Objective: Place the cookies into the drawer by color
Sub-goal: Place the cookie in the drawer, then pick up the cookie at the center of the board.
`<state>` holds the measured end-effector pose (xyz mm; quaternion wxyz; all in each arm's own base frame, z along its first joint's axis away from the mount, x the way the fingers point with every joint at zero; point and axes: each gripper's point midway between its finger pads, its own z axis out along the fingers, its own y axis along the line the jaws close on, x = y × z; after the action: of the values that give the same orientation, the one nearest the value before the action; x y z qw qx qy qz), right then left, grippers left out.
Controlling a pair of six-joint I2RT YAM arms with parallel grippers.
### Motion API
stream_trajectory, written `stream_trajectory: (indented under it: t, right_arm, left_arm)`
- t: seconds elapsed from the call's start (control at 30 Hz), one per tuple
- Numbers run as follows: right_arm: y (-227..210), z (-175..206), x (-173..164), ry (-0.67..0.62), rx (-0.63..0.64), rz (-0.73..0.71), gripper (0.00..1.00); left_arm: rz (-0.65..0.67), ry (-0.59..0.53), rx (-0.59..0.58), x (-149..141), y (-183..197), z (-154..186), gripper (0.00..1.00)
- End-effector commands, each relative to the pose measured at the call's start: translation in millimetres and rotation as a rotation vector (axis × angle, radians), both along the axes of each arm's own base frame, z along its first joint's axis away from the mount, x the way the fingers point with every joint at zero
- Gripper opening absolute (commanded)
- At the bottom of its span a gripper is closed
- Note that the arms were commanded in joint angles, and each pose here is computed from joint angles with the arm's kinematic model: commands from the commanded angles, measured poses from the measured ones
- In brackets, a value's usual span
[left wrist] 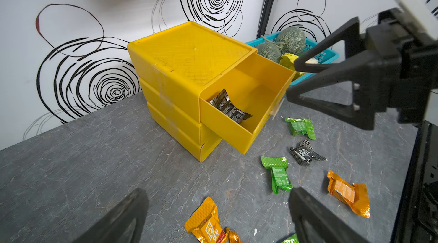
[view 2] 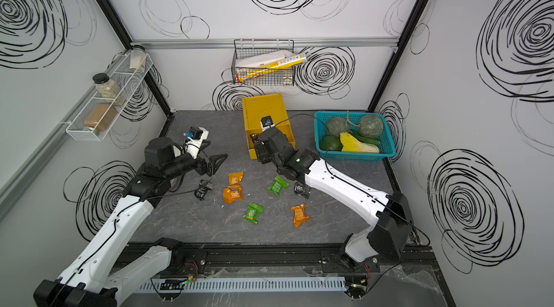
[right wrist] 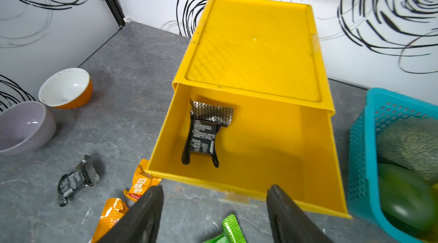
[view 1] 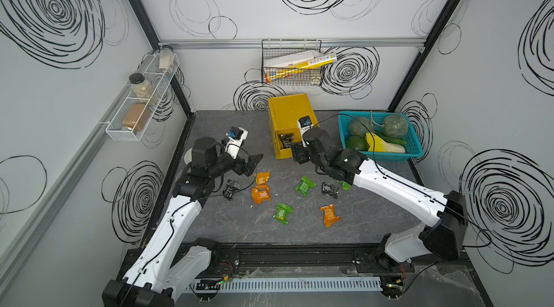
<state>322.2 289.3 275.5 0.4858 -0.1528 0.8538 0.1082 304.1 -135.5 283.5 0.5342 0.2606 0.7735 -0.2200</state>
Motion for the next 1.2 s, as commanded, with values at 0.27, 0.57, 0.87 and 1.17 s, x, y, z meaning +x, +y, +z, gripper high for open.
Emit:
stream_trajectory:
  t: [0.27, 0.57, 0.87, 1.17]
  right_arm:
    - [-76.2, -17.9, -34.0, -0.015, -0.029, -0.14, 1.0]
    - [-123.9, -57.7, -58.5, 0.042, 0.034, -0.299, 1.0]
    - [-144.7, -110.1, -75.9, 0.132, 0.114, -0.406, 1.0]
    - [-146.3, -154.9, -76.3, 0.199, 0.092, -0.439, 0.99]
  left_arm:
    - [-0.018, -0.037, -0.024, 0.9, 0.2, 5.2, 0.99]
    - [-0.048, -0.027, -0.023, -1.3, -1.4, 1.8, 0.99]
    - [-0.085, -0.016, -0.032, -5.0, -4.7, 3.5, 0.99]
    - [-0.079, -0.02, -0.033, -4.8, -2.1, 3.2, 0.99]
